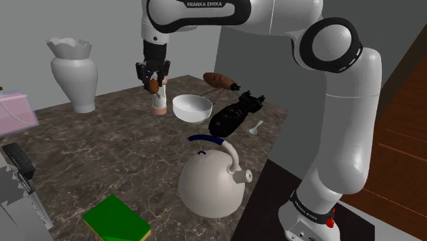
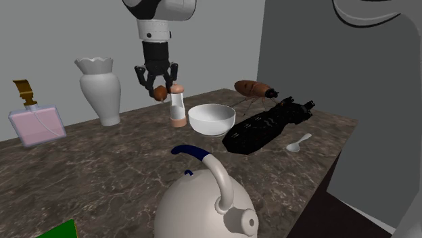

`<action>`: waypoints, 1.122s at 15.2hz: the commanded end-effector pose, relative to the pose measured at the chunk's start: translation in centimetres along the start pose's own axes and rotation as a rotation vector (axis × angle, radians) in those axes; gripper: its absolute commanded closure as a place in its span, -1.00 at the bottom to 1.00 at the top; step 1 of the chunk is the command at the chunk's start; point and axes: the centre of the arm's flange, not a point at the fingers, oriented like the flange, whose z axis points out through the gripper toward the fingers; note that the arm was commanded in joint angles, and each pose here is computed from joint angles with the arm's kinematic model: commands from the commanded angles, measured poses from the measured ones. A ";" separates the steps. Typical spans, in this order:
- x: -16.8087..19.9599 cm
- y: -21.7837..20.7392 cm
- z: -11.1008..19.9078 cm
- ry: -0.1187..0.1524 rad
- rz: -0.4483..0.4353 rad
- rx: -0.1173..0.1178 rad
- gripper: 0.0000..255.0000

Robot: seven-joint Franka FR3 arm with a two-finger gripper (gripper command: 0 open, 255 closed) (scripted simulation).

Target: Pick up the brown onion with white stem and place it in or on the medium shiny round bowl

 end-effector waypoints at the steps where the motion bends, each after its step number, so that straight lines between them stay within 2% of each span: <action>1: -0.9 2.4 -0.2 0.000 0.000 0.000 1.00; 14: -5.5 19.1 -0.7 0.000 0.000 0.000 1.00; 17: -5.6 19.1 0.9 0.000 0.000 0.000 1.00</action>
